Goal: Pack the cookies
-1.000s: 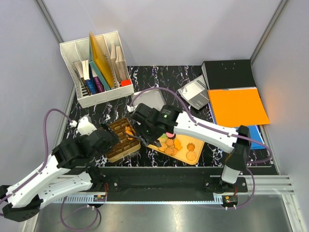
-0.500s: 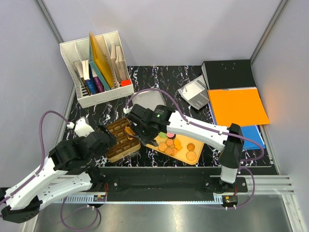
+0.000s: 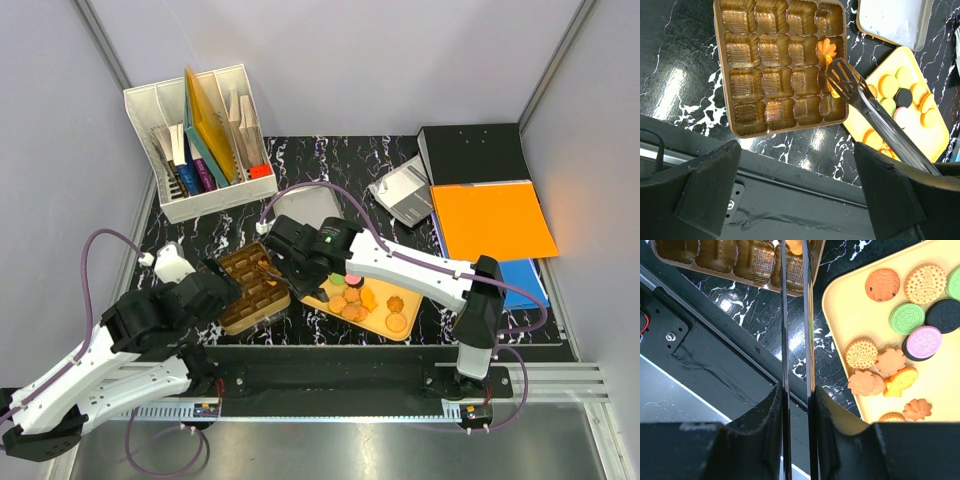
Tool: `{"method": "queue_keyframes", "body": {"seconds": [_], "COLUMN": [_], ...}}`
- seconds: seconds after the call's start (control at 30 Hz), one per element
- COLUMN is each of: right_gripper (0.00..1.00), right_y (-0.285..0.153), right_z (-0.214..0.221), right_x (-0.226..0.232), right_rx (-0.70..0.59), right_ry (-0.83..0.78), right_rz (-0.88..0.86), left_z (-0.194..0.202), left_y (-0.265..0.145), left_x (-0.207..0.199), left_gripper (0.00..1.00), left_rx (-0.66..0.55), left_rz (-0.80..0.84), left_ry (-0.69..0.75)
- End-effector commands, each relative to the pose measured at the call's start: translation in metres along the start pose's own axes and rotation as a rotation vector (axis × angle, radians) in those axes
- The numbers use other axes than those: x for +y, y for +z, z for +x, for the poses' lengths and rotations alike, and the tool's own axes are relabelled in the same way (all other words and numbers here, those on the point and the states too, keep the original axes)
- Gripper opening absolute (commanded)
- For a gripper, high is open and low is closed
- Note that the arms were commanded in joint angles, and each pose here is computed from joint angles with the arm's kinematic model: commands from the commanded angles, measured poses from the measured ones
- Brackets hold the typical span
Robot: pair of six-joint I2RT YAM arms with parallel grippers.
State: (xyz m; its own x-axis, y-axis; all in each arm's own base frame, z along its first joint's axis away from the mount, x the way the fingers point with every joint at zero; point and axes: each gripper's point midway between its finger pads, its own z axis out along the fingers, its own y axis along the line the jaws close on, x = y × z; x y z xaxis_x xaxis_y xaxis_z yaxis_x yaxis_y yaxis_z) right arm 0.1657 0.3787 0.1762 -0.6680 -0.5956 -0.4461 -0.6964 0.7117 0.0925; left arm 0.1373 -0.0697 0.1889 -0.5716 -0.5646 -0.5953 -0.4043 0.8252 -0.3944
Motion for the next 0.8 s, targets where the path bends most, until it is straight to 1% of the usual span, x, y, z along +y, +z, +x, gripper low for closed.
{"method": "queue_keyframes", "body": {"seconds": [0.0,0.2,0.4,0.43,0.47,0.53,0.57,0.6,0.67,0.7,0.77], "right_gripper": [0.22,0.21,0.18,0.18,0.16,0.14,0.13,0.12,0.1,0.1,0.09], "right_y": [-0.037,-0.053,-0.053,-0.053,-0.049,-0.049,-0.041,-0.042,-0.035,-0.035,-0.029], "right_z": [-0.024,-0.023,-0.022,-0.028,-0.026,-0.035,-0.03,-0.039,-0.039,-0.047,-0.052], "right_x": [0.0,0.001,-0.002,-0.002,-0.003,-0.003,-0.004,-0.002,-0.002,0.001,-0.002], "right_rx": [-0.13,-0.157,-0.186,-0.214,-0.214,-0.271,-0.266,-0.311,-0.33,-0.369,-0.398], "right_ry": [0.015,0.052,0.055,0.057,0.053,0.057,0.051,0.058,0.053,0.054,0.047], "right_rz": [-0.007,-0.023,-0.024,-0.027,-0.021,-0.027,-0.022,-0.036,-0.04,-0.051,-0.038], "left_z": [-0.005,-0.005,-0.004,-0.004,-0.004,-0.003,-0.003,-0.004,-0.006,-0.007,-0.009], "left_y": [0.003,0.003,0.005,0.005,0.005,0.006,0.005,0.005,0.003,0.002,-0.001], "left_x": [0.0,-0.002,-0.005,-0.005,-0.006,-0.007,-0.007,-0.008,-0.008,-0.008,-0.009], "left_gripper": [0.99,0.99,0.99,0.99,0.99,0.99,0.99,0.99,0.99,0.99,0.99], "left_rx": [-0.033,-0.033,-0.031,-0.03,-0.03,-0.029,-0.028,-0.029,-0.032,-0.034,-0.04], "left_rz": [-0.004,-0.004,-0.004,-0.003,-0.002,-0.001,0.003,0.006,0.019,0.023,0.034], "left_ry": [-0.018,-0.015,-0.007,-0.007,-0.006,-0.004,-0.006,-0.007,-0.01,-0.012,-0.014]}}
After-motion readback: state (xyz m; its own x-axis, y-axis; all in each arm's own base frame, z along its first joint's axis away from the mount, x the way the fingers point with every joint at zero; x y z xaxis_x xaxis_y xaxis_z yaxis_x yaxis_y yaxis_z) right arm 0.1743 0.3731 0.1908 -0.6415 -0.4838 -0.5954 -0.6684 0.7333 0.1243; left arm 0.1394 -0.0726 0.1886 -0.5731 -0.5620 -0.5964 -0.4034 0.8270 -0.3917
